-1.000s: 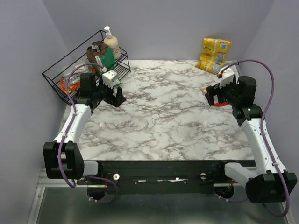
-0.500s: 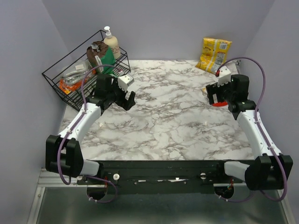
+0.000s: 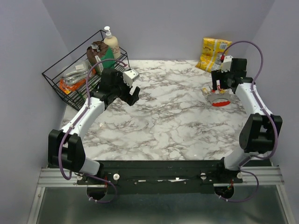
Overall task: Remove the keys from the keyring
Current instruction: Move the keyring to the center of the board.
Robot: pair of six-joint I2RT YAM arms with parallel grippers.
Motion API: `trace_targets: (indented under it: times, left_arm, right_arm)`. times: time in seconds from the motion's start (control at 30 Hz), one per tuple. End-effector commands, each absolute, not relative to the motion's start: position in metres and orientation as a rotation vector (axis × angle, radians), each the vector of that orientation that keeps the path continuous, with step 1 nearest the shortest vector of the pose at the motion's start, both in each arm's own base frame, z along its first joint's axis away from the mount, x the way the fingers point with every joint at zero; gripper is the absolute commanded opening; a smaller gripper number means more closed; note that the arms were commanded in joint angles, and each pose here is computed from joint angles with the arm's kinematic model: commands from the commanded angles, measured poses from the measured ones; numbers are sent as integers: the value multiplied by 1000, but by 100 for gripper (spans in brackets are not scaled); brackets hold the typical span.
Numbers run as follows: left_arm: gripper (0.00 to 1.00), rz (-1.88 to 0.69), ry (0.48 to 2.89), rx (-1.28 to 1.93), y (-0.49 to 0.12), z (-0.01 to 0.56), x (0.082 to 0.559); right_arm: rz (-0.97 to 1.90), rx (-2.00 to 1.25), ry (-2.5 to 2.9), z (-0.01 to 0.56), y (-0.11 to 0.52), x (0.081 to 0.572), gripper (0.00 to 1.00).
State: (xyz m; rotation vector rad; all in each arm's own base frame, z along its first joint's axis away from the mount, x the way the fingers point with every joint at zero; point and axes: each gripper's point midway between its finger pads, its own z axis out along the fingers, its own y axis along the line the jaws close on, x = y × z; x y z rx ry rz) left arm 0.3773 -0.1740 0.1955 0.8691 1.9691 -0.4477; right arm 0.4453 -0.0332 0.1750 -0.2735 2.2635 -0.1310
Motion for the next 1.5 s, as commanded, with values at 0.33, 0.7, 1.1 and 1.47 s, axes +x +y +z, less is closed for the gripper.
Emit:
trace_targets:
  times: [0.33, 0.7, 1.1, 1.47]
  left_arm:
    - [99, -522, 1982, 833, -181, 185, 365]
    - [99, -547, 1992, 828, -181, 178, 360]
    - [99, -584, 2001, 835, -186, 173, 358]
    - [99, -591, 2012, 831, -186, 169, 358]
  right_arm:
    - [-165, 56, 2474, 128, -69, 463, 84]
    - [-205, 107, 2571, 94, -77, 469, 66]
    - [-331, 263, 2574, 81, -108, 483, 56]
    - [-314, 349, 2621, 59, -115, 495, 50]
